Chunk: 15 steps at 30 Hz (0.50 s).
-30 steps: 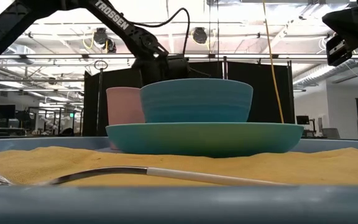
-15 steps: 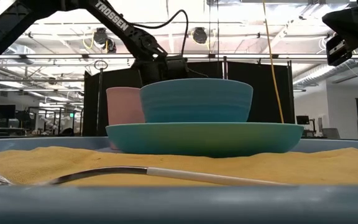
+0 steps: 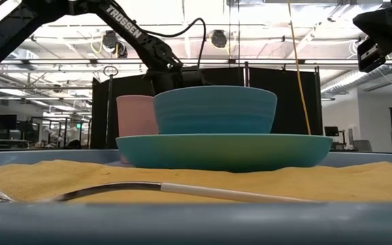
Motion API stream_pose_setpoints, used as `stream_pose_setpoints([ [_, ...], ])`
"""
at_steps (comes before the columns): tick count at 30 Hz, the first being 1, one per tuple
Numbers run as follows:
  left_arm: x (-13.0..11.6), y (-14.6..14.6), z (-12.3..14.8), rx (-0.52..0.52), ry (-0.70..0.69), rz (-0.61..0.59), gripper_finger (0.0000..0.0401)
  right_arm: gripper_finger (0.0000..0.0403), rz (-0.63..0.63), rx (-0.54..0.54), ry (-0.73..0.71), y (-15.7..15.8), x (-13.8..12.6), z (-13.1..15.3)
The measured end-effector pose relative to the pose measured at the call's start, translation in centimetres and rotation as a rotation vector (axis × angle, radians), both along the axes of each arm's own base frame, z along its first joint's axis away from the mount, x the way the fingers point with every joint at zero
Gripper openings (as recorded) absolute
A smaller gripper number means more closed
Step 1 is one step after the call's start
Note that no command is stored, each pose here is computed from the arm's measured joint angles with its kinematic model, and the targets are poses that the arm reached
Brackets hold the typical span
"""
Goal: Set up tray
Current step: Put the orange spoon on the yellow table napkin to the top of the orange fork
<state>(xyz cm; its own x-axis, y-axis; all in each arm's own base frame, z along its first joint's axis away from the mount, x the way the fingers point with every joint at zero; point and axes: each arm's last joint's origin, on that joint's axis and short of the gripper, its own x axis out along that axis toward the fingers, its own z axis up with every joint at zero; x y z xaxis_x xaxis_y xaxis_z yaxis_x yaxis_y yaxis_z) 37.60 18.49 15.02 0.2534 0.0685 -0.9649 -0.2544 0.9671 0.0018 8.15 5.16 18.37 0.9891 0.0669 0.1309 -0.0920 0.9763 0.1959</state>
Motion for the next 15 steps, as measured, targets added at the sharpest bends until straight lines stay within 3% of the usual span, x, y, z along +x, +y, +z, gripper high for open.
stream_pose_setpoints([
  [8, -0.01, 0.02, 0.0, 0.011, 0.005, -0.012, 0.014, 0.0, 0.0, -0.001, 0.001, 0.0, 0.0, -0.01],
  [15, 0.1, 0.13, -0.46, -0.035, -0.015, -0.016, 0.0052, 0.0, 0.0, 0.0, 0.0, 0.0, 0.0, 0.0],
])
